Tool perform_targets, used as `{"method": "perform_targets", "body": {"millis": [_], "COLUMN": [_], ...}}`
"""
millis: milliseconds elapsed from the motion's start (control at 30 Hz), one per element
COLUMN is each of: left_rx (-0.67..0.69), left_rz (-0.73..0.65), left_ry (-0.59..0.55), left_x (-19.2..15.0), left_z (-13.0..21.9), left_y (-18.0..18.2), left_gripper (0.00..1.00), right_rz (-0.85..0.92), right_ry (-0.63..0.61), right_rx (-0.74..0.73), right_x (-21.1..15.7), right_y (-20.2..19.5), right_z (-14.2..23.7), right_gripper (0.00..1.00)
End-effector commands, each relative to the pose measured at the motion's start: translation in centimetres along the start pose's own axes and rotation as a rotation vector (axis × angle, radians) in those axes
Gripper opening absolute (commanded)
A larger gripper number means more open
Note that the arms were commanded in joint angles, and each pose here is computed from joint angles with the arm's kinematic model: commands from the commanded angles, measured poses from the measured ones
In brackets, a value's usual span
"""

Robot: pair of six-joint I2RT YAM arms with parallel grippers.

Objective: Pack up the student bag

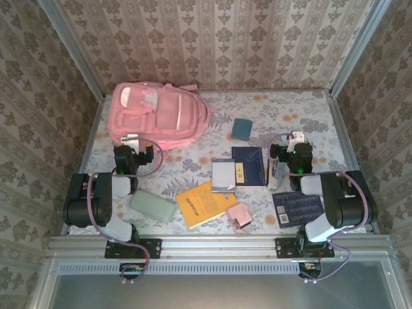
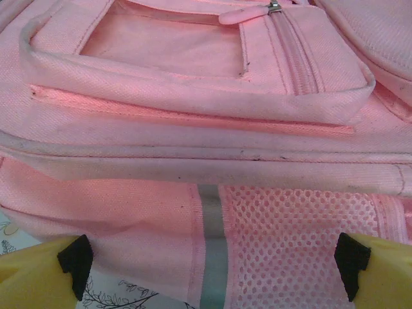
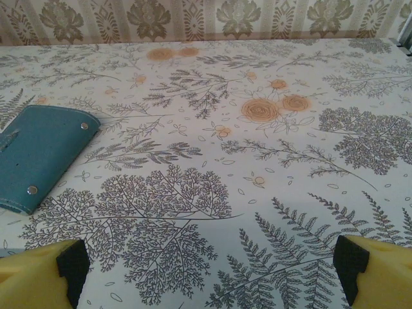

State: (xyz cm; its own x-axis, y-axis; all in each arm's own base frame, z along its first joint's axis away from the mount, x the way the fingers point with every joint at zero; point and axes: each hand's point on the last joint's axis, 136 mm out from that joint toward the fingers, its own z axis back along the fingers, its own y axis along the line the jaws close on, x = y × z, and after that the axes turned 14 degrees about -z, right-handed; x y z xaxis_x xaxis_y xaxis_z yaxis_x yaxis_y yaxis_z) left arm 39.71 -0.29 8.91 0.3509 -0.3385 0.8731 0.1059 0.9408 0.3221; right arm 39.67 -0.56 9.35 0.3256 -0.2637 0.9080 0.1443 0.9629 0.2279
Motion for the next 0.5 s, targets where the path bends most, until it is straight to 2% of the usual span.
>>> {"method": "perform_targets", "body": {"millis": [0, 467], "left_rx": [-0.018, -0.014], "left_rz": [-0.001, -0.007], "left_ry": [-0.019, -0.017], "left_x": [0.63, 0.65], "left_z": [-0.05, -0.05], "left_y": [-0.01, -0.09], "left_gripper": [1.0, 1.0], "right_rz": [0.012, 0.012], "right_ry": [-0.006, -0.006], "right_rx": [0.019, 0.017], "right_x": [0.44, 0.39], "right_y": [0.56, 0.54], "right_z": [-0.12, -0.11], "right_gripper": [1.0, 1.0]}}
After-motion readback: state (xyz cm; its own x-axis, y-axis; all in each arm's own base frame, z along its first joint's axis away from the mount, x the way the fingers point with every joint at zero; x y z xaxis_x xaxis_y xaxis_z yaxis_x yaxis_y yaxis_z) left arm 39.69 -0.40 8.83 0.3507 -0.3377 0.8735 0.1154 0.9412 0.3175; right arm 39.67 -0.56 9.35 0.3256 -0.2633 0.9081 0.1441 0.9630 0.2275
